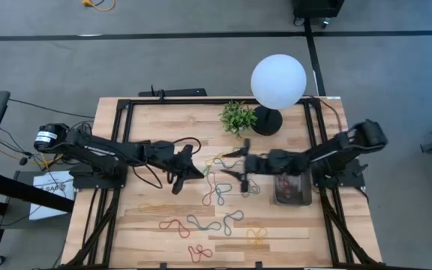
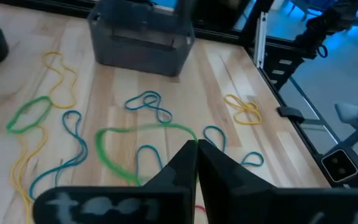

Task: Pick and place items into bin
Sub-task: Put the left green rubber band into the black transparent bin

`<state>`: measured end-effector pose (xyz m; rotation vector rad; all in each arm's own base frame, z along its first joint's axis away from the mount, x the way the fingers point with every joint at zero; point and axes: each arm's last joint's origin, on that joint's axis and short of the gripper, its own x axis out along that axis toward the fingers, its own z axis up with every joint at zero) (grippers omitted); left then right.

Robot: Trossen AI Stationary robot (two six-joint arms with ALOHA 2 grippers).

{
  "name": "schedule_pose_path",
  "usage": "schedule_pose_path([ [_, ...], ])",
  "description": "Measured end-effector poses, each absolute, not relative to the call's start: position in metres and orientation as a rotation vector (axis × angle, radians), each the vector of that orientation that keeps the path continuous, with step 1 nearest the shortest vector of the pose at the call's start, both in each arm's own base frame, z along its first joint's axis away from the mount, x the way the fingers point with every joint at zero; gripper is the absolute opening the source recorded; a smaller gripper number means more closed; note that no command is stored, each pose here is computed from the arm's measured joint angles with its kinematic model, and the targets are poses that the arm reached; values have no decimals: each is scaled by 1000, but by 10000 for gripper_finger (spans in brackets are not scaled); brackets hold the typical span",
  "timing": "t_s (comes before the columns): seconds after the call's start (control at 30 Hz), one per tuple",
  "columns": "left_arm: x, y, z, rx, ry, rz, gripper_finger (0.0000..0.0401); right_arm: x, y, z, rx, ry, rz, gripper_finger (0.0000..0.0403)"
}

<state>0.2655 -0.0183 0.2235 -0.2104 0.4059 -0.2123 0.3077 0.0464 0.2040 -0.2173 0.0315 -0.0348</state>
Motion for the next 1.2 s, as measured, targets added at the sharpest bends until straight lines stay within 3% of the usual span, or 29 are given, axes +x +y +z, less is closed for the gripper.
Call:
schedule_pose_path([
  [0.23,265,-29,224,-172,405,-257,0,356,54,195,-324,279,11,224],
  [0.47,265,-29,224,-148,402,-229,0,380,65,200,-349,352,77,223],
  [1.03,264,-26,222,-105,411,-116,0,379,73,199,-360,406,103,221],
  [1.2,264,-25,222,-98,409,-80,0,379,73,199,-365,406,98,188],
])
